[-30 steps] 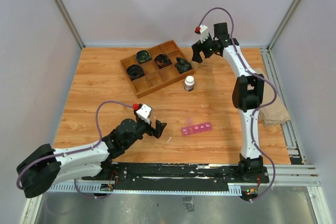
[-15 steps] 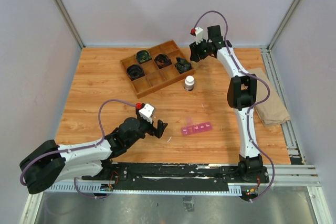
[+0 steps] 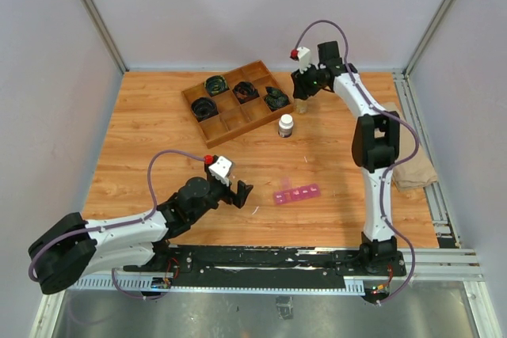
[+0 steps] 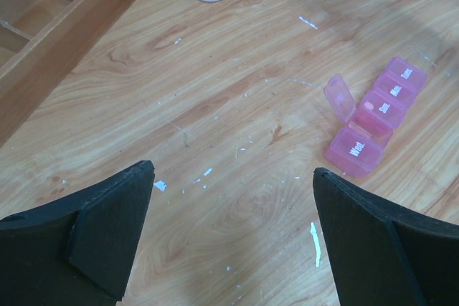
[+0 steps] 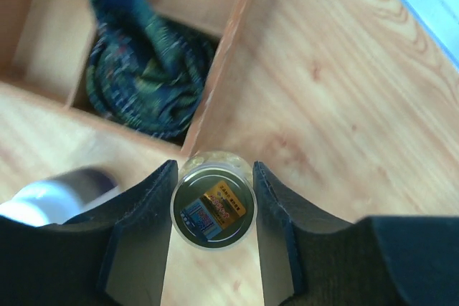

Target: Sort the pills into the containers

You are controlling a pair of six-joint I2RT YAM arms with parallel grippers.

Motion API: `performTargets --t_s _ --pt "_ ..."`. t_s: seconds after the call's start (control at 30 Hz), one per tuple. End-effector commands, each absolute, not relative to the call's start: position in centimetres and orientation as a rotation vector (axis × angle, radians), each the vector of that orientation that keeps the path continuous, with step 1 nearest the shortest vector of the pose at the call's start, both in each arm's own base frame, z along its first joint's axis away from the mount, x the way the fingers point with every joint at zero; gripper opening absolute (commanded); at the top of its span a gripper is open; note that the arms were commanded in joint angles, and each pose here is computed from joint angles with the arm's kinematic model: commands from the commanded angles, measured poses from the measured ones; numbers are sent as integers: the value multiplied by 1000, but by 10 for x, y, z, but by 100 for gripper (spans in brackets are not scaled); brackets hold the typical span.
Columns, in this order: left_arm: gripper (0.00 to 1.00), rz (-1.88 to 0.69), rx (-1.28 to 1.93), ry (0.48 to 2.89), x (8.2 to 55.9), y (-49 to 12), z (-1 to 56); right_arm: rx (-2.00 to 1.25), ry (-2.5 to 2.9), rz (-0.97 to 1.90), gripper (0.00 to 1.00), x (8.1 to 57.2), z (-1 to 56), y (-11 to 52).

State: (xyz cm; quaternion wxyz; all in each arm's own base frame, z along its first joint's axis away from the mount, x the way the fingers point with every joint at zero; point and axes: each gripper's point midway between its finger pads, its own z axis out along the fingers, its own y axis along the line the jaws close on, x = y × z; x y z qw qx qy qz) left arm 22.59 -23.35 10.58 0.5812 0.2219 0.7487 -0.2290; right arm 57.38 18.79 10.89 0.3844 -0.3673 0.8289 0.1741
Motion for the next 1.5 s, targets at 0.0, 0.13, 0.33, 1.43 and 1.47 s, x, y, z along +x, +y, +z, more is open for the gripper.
performTargets --t_s 0.0,0.13,0.33,1.43,1.47 --pt "97 -568 499 1684 226 -236 125 -999 1966 382 17 545 179 174" --pt "97 -579 503 1672 223 -235 126 -1062 1945 389 16 493 194 164" --pt "97 -598 524 1658 220 -237 128 -1178 1899 676 17 383 172 183" --pt "97 -629 587 1642 214 -245 127 -1286 1933 480 31 324 108 222" --pt "97 -630 591 1643 214 -245 127 -1275 1948 482 31 325 105 222"
